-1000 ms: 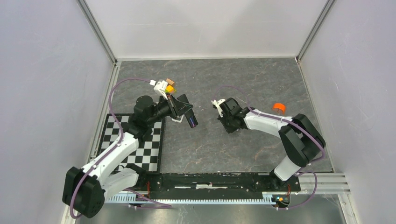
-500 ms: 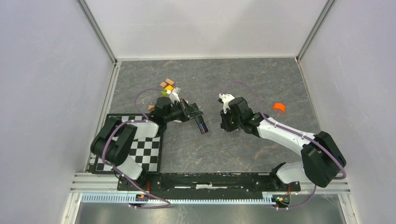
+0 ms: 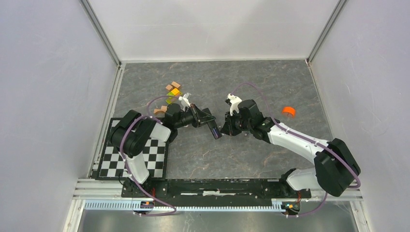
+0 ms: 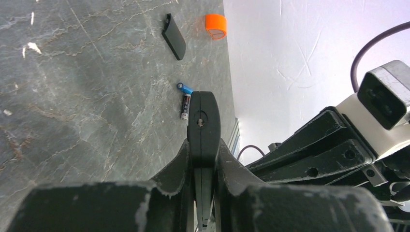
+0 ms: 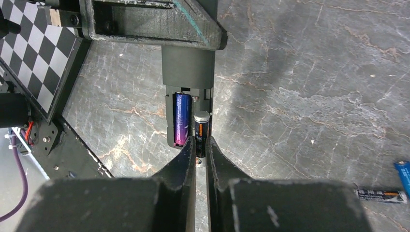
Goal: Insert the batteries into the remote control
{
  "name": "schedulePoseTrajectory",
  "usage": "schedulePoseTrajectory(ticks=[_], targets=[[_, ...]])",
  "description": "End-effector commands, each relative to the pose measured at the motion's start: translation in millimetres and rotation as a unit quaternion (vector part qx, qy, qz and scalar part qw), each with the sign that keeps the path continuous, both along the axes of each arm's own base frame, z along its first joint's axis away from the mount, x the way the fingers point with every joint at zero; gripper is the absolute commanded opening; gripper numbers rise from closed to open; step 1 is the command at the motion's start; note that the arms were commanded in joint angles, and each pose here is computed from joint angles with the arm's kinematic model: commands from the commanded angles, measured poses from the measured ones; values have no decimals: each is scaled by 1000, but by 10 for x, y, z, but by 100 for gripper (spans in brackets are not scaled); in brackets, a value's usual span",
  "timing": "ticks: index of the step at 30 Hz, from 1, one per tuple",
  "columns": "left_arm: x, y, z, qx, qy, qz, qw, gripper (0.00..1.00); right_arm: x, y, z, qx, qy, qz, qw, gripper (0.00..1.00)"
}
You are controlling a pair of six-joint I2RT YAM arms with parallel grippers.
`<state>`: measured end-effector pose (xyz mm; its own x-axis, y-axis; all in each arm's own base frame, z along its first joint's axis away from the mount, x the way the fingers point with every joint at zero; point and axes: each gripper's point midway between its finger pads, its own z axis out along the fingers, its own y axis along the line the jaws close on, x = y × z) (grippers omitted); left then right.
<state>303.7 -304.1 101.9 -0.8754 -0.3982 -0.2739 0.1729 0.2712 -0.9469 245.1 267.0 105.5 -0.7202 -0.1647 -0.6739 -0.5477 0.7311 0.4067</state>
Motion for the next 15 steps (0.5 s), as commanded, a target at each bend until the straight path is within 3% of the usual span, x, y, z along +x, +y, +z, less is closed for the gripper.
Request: schedulePoseTrajectory(ticks=[1, 15], targets=[[52, -97, 282, -38, -39, -12, 998, 2, 31, 151, 122, 29, -6, 21, 999, 11], [22, -115, 322, -48, -38, -16, 998, 2, -14, 207, 45, 16, 2, 39, 999, 17]])
